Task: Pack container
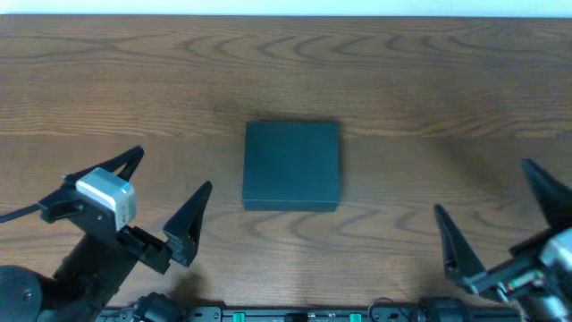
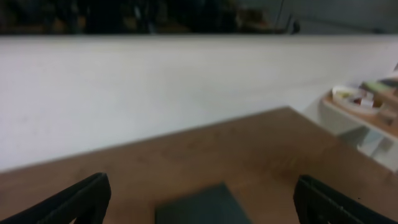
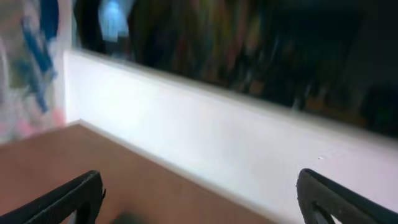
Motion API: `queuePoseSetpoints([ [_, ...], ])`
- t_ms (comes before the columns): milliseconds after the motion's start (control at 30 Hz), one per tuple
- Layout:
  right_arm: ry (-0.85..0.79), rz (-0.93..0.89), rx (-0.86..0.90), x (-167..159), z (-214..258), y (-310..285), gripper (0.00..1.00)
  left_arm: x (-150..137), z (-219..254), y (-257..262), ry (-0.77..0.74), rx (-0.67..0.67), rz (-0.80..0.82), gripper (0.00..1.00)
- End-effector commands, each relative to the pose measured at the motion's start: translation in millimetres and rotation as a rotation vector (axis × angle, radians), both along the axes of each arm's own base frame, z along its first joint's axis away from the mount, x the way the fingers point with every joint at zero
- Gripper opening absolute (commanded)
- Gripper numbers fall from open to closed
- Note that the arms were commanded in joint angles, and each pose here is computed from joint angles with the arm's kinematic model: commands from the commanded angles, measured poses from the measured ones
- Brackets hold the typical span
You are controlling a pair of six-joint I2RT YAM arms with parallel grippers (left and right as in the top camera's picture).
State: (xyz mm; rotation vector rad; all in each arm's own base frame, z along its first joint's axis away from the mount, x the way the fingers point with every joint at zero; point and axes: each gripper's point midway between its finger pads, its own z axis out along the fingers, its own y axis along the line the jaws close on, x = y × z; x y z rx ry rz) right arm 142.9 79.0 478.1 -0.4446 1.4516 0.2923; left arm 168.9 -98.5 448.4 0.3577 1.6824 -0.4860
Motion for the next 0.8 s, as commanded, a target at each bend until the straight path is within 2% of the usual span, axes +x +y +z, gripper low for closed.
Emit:
queuePoseSetpoints([
  [0, 0.124, 0.012, 0.013, -3.0, -26.9, 1.7, 0.99, -1.6, -13.6, 1.6, 0.053, 0.022, 0.006, 0.95],
  [133, 0.361, 0.01, 0.008, -12.0, -80.0, 1.4, 0.99, -9.4, -47.6, 5.7, 0.18, 0.089, 0.006, 0.96],
  [300, 0.646, 0.007, 0.002, -38.9, -138.9, 0.6, 0.99, -28.0, -94.3, 16.4, 0.362, 0.193, 0.01, 0.95],
  [367, 0.732, 0.007, 0.0, -50.1, -154.8, 0.4, 0.99, -28.4, -99.6, 28.0, 0.347, 0.263, 0.047, 0.96],
  [500, 0.874, 0.005, -0.004, -71.7, -179.1, -0.2, 0.99, -18.6, -98.3, 48.9, 0.267, 0.243, 0.181, 0.95],
  [633, 0.931, 0.004, -0.005, -81.2, -187.8, -0.5, 0.99, -5.7, -115.3, 68.1, 0.199, 0.202, 0.319, 0.95],
  [767, 0.939, 0.004, -0.005, -82.6, -189.0, -0.5, 0.99, 2.5, -140.3, 77.5, 0.133, 0.173, 0.387, 0.95],
])
